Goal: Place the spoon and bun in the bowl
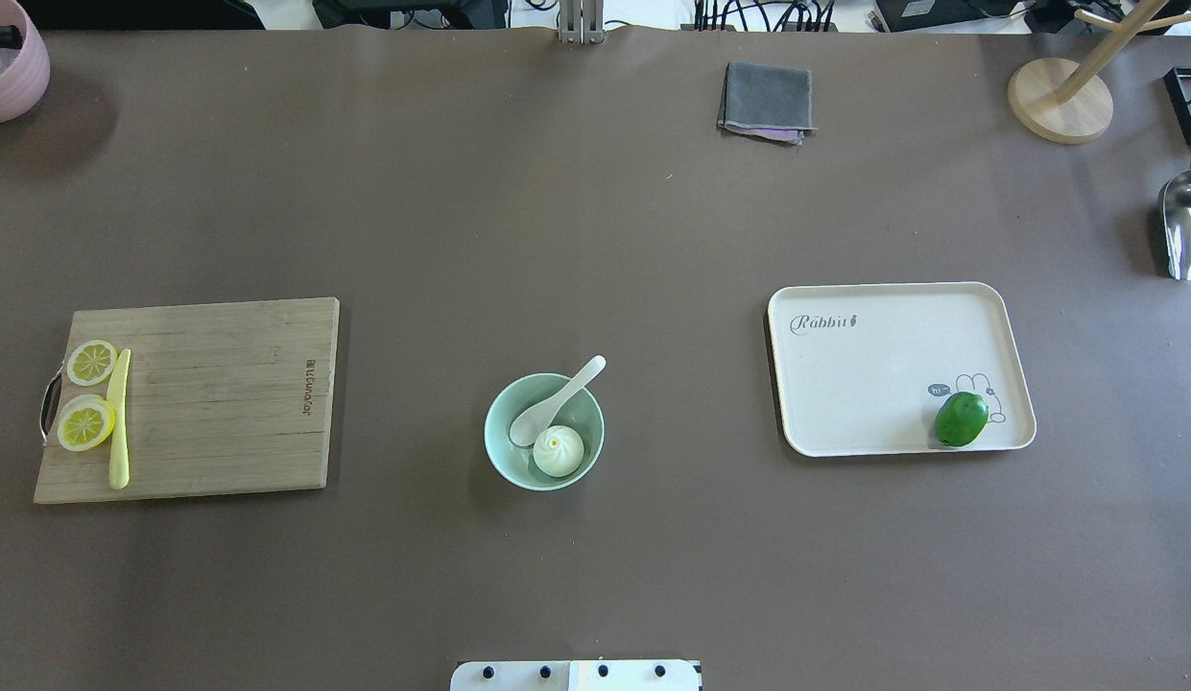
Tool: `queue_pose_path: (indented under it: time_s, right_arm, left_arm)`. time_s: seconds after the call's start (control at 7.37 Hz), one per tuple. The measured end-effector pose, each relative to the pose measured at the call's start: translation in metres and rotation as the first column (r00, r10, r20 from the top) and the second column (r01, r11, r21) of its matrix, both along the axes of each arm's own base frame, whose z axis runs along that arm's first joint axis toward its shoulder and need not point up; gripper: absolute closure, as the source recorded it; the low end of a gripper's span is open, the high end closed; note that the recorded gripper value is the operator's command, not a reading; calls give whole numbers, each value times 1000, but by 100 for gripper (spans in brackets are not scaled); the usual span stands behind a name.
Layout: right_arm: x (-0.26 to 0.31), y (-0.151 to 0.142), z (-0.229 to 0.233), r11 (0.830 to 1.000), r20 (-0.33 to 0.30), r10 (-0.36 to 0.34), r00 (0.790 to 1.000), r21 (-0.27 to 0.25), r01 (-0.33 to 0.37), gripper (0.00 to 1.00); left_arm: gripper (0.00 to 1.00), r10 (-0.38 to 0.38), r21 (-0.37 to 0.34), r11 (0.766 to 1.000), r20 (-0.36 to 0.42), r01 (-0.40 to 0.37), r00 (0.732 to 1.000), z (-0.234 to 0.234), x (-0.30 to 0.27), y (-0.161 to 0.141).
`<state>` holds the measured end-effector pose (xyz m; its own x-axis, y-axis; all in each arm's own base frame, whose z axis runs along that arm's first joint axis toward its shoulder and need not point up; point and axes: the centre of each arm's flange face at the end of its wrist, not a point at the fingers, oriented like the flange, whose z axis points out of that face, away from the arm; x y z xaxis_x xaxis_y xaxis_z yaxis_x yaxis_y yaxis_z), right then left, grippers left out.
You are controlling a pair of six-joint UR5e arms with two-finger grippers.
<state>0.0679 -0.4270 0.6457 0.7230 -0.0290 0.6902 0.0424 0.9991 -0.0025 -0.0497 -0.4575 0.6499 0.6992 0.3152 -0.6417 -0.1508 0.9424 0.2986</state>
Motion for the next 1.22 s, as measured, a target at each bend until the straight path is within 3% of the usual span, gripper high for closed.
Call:
queue_pose_path:
  time_s: [1.22]
  right_arm:
    - [-2, 0, -1, 1000, 17, -1, 1000, 0, 1, 0]
  left_arm:
    - [2, 0, -2, 1000, 0, 0, 1000, 0, 0, 1]
